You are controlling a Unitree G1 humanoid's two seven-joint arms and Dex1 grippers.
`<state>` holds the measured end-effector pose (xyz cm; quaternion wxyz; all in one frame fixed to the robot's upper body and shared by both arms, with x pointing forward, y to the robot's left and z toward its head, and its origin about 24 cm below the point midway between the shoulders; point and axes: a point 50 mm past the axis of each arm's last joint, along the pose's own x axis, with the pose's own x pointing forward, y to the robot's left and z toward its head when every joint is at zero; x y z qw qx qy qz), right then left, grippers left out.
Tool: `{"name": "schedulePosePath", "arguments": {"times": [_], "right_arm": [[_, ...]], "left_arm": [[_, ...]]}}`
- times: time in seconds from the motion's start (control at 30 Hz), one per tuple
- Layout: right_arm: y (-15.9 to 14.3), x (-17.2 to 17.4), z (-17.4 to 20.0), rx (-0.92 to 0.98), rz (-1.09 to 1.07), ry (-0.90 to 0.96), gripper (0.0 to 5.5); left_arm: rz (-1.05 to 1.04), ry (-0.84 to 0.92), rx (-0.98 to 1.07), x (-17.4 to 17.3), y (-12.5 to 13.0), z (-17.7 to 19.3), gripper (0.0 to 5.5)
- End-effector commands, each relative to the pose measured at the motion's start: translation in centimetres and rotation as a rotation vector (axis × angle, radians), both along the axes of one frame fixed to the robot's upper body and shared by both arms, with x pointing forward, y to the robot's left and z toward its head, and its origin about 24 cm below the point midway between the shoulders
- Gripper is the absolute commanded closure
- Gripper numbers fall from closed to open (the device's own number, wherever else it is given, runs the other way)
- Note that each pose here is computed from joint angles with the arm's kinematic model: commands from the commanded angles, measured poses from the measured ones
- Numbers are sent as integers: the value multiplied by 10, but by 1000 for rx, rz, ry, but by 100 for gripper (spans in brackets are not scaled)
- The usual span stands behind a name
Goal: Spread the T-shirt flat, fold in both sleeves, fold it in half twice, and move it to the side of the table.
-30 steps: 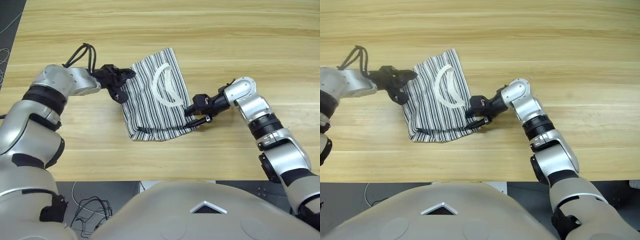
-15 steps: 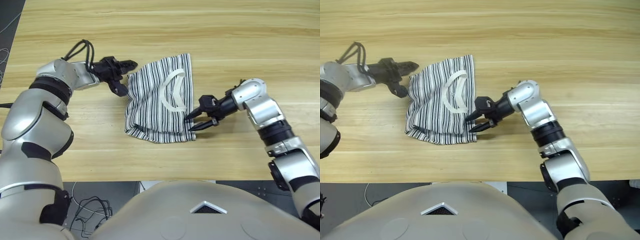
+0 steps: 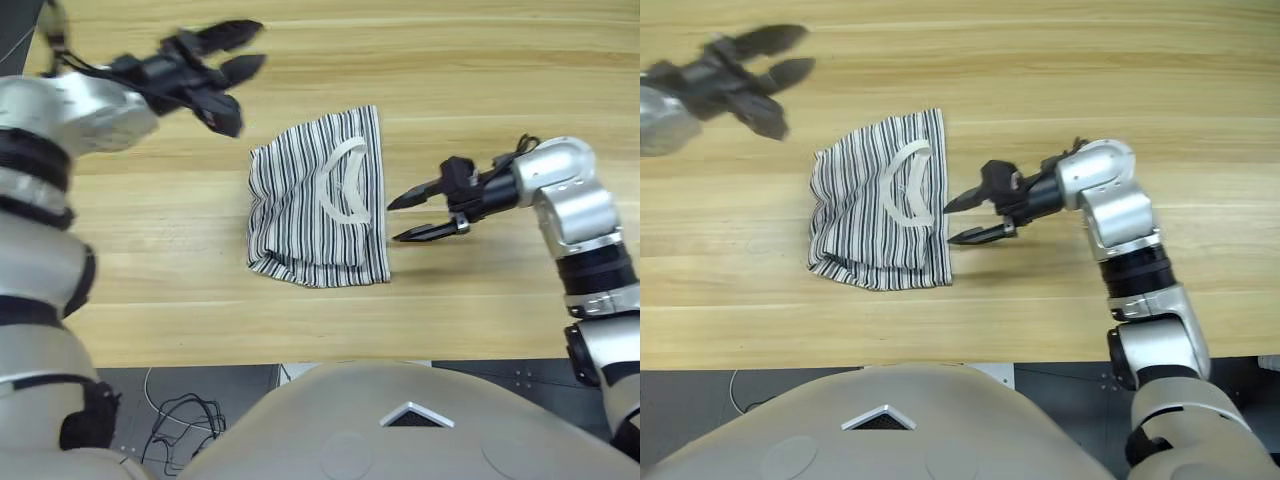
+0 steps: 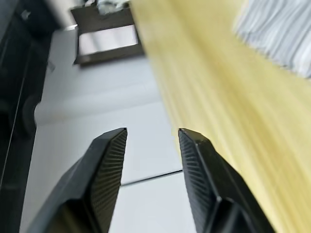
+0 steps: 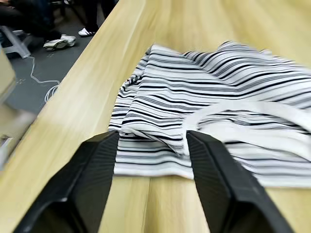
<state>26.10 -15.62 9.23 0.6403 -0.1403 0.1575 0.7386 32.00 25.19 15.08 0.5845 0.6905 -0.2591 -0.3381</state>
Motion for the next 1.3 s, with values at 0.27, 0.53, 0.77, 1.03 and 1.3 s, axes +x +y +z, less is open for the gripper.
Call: {"name": "schedulePosePath", "arguments": {"times": [0.27,0.53,0.77,1.03,1.3], "right_arm": [[-16,-3,-33,-298,128,-603,90],[-13,-12,-53,-159,348,-1012,84],[-12,-22,-64,-45,412,-1053,84],[-6,-32,-74,23,437,-1007,84],[2,-35,-84,35,424,-987,84]], "left_arm": [[48,508,179,-97,11,-54,175],[73,603,343,-124,19,-89,175],[75,626,398,-132,21,-89,175],[50,669,359,-142,10,-94,175],[36,665,339,-141,2,-95,175]]}}
